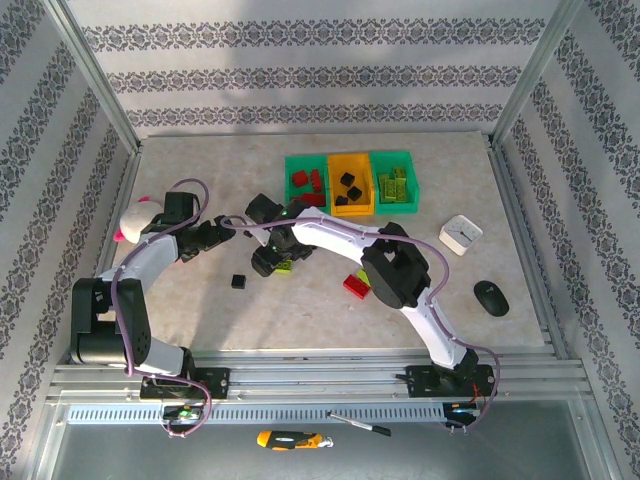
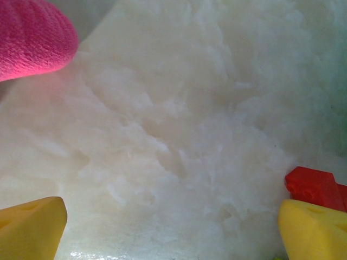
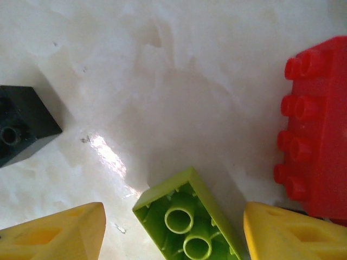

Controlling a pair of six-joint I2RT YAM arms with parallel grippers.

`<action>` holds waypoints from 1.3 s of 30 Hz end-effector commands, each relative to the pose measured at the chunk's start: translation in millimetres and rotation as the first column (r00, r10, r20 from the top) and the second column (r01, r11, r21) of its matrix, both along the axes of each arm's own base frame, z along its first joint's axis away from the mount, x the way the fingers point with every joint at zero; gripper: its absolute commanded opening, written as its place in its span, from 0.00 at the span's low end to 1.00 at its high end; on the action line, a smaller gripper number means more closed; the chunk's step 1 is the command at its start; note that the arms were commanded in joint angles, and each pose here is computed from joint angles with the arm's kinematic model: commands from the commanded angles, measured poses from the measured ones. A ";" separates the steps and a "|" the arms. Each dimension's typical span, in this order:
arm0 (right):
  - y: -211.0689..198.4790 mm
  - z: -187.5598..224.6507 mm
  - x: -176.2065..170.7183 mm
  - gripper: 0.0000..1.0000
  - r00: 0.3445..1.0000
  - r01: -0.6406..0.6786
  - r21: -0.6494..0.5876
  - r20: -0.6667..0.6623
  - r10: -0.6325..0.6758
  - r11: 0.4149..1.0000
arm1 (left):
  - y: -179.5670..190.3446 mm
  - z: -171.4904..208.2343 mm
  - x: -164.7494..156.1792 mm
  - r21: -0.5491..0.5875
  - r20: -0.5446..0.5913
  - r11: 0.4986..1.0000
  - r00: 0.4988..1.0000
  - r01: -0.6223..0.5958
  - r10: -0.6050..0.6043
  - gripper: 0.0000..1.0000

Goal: Sort the legos into containers by color
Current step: Pick up the lego from the center of the table, then place the lego in the container.

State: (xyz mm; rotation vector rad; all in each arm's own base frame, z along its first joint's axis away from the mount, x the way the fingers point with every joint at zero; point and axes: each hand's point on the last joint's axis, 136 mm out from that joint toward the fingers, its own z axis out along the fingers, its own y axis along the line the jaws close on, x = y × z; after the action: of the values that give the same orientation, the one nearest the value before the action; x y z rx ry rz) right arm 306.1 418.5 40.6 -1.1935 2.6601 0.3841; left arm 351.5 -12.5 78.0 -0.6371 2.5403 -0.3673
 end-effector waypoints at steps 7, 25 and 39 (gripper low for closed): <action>-21.6 -22.5 -14.1 0.61 0.999 -0.047 -0.199 0.018 0.051 0.979 | 3.3 1.0 -0.9 0.006 -0.019 1.000 1.000 0.006 -0.006 0.99; -20.3 41.2 -10.2 0.26 0.993 0.049 -0.075 0.112 -0.041 0.996 | -12.9 7.9 -0.9 0.014 0.011 0.995 0.995 0.104 -0.104 0.99; -127.3 128.9 30.3 0.24 0.863 0.412 0.220 0.216 -0.456 0.884 | -125.2 80.7 11.0 0.229 0.404 0.859 0.759 0.457 -0.511 0.99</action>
State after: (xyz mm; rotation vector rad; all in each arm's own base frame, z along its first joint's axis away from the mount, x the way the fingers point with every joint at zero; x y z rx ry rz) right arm 317.1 310.9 152.5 -0.7002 2.5555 0.3228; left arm 355.6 -114.9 137.2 -0.0026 2.3479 -0.4801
